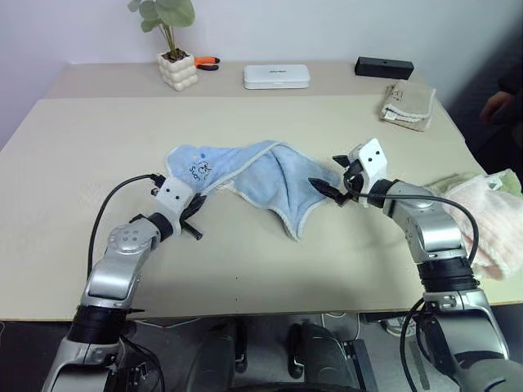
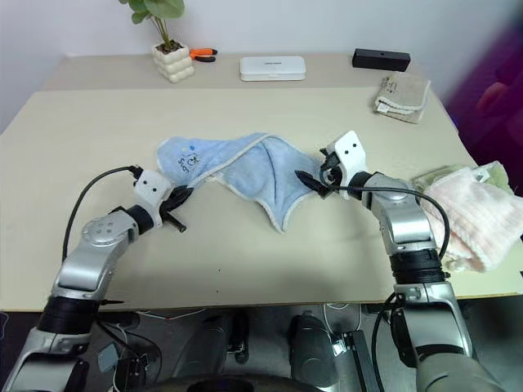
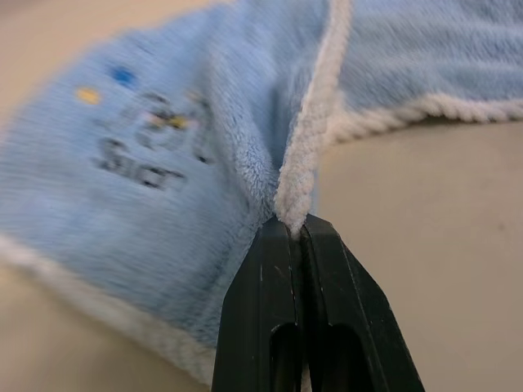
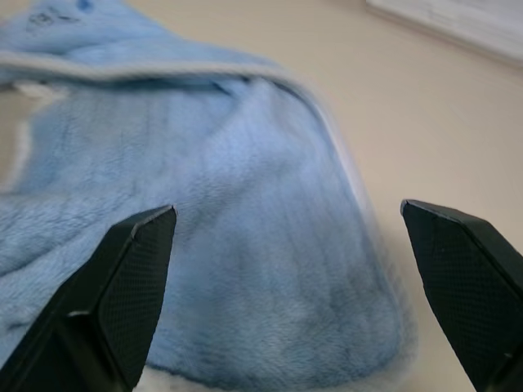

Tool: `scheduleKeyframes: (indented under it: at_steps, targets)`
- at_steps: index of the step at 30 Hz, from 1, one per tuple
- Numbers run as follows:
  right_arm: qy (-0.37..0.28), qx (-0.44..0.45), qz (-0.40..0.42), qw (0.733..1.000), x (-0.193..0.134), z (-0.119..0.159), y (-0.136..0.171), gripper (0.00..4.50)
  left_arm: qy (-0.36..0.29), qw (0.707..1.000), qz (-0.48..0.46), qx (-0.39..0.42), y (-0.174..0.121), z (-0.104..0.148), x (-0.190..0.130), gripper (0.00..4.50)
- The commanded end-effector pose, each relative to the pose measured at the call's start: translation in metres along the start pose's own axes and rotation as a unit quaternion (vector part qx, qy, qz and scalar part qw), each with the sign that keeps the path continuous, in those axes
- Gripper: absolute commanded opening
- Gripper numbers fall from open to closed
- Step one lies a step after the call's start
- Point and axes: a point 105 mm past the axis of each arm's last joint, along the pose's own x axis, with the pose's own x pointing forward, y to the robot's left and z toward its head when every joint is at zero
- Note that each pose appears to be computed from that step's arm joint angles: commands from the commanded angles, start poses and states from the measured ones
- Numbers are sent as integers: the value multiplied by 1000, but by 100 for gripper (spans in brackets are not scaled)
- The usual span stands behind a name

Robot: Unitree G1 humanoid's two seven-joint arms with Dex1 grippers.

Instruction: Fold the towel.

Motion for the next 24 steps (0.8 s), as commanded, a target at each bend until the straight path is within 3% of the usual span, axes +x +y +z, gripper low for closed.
scheduleKeyframes:
  at_steps: [1, 10, 14, 20, 24]
  targets:
    - [30, 43, -15, 999, -1, -2, -18, 450, -24, 999, 14, 19, 7, 13, -17, 3]
    - [101, 60, -41, 992, 9, -29, -37, 450, -14, 999, 25, 15, 8, 3, -30, 3]
    - [103, 62, -42, 992, 13, -30, -39, 322, -12, 1000, 24, 14, 7, 1, -30, 0]
    - [93, 58, -46, 993, 14, -24, -40, 15, -9, 1000, 12, 8, 2, -5, -31, 0]
    - [66, 8, -73, 995, 15, -3, -50, 7, -13, 1000, 17, 13, 11, -3, -27, 0]
